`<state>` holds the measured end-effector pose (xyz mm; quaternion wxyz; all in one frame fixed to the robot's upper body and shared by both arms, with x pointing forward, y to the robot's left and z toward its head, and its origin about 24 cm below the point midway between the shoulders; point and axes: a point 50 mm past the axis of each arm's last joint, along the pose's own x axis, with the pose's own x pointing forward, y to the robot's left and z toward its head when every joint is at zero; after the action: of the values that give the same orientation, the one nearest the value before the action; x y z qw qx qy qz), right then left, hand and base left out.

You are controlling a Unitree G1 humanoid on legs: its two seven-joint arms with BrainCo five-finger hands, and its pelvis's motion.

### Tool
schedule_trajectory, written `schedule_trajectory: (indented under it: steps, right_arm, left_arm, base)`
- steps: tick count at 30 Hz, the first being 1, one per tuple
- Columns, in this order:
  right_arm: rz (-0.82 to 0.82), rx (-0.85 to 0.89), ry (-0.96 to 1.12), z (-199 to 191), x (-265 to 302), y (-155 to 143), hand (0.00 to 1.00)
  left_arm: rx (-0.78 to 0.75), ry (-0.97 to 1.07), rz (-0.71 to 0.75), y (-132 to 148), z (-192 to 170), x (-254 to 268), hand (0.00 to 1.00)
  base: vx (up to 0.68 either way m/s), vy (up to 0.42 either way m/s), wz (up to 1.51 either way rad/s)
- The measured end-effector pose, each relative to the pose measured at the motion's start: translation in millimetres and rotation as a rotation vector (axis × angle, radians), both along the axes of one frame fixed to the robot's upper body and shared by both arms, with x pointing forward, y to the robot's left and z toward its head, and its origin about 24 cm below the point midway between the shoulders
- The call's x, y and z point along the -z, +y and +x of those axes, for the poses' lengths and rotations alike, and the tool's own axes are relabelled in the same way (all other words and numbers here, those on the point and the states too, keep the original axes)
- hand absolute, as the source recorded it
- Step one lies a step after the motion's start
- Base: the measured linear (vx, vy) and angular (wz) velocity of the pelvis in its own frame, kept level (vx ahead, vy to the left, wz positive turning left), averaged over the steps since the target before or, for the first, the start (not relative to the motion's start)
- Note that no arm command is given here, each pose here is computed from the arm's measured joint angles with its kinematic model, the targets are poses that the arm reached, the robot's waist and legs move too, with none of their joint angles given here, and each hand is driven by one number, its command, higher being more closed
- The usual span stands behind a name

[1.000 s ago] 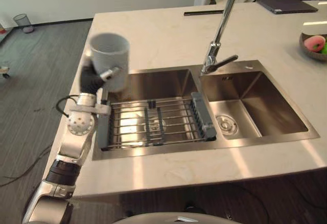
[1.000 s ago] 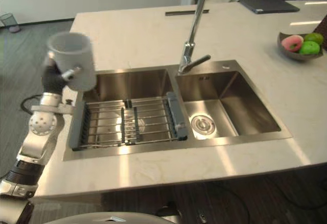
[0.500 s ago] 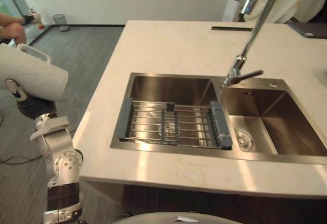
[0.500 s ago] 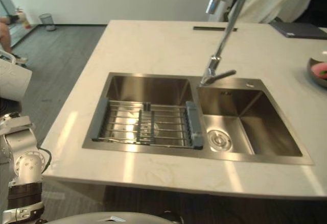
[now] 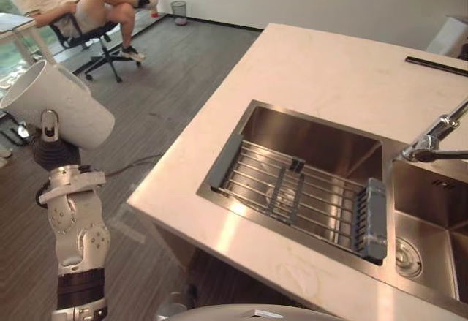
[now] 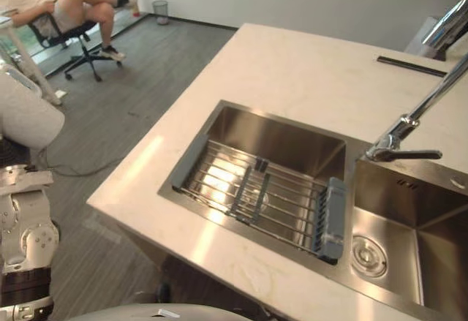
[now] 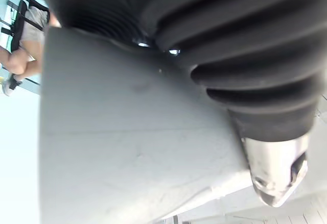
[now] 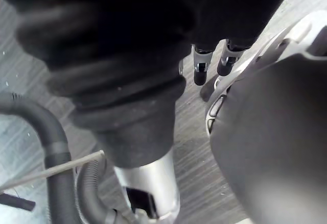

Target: Walk over to the sink, pick up the cup, carry it to the dishwasher, place the cup inside the dishwasher, then close the dishwasher door

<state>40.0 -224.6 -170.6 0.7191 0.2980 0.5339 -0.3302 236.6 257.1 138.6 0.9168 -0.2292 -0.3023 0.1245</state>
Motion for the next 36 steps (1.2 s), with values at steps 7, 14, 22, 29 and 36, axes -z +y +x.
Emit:
schedule_trajectory:
  steps: [7,14,22,29,36]
  right_arm:
    - [-0.009,-0.015,0.089,-18.7,-0.1,-10.9,0.00]
    - [-0.078,0.045,0.136,-51.2,-2.5,-19.4,0.00]
    - [-0.059,-0.012,0.166,-45.4,-0.9,-16.2,0.00]
    - [-0.029,0.075,0.046,-3.8,-2.6,-15.0,0.00]
    - [0.041,0.147,0.110,-44.2,2.8,5.8,0.00]
  left_arm:
    - [0.153,0.005,0.021,-15.9,7.6,4.5,1.00]
    - [0.572,-0.089,-0.062,-110.0,46.1,-10.1,1.00]
    - [0.719,-0.022,0.003,-163.9,61.5,-30.3,1.00]
    - [0.766,0.111,0.018,-168.9,46.6,-3.5,1.00]
    - [0.655,0.220,0.024,-152.0,45.5,35.1,1.00]
  base:
    - [-0.11,-0.043,1.35]
    - [-0.12,-0.034,1.49]
    - [-0.04,0.299,1.10]
    - [-0.06,0.170,0.66]
    - [-0.06,0.027,1.42]
